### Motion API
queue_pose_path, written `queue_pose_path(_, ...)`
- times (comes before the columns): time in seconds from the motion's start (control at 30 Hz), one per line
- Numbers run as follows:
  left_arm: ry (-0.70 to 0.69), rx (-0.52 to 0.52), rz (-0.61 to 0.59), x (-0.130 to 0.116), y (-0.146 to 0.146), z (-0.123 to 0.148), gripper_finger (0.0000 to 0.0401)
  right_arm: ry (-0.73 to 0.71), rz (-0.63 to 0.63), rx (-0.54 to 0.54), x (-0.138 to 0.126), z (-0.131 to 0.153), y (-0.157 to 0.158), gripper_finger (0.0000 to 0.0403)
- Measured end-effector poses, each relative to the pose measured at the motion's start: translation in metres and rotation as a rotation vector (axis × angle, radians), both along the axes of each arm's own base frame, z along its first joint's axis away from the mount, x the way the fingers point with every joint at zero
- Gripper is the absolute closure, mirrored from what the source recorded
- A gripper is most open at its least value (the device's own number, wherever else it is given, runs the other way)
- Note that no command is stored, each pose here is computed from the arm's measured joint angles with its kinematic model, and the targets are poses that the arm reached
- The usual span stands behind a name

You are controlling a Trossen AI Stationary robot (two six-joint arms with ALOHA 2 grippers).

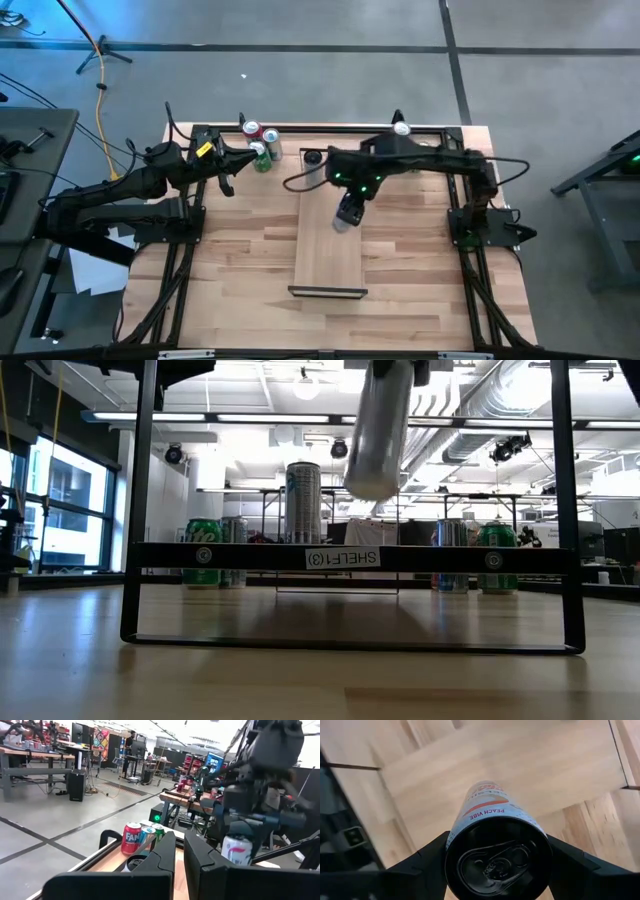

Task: Place canned beverage on shelf
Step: Put the left white-pink soda can, aligned with the other white-pink soda can on the shelf

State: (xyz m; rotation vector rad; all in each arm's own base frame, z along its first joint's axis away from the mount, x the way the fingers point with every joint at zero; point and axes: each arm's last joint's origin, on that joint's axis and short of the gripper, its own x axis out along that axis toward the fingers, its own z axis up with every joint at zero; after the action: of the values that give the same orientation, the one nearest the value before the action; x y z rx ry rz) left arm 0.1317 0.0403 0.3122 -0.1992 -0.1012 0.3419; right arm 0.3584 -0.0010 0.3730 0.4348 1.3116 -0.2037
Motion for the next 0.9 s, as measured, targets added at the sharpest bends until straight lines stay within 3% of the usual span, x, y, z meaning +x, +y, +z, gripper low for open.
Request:
queue_pose_path(0.27, 0.034, -0.01, 0.0, 0.0, 0.0, -0.003, 0.0401, 0.096, -0.01, -0.086, 0.016, -0.025, 0.008, 0.0157)
queue_pose_path(0.9, 0.029, -0.035, -0.004, 0.0, 0.0, -0.004, 0.0401, 0.137, 0.015, -0.066, 0.033, -0.048, 0.018, 0.015)
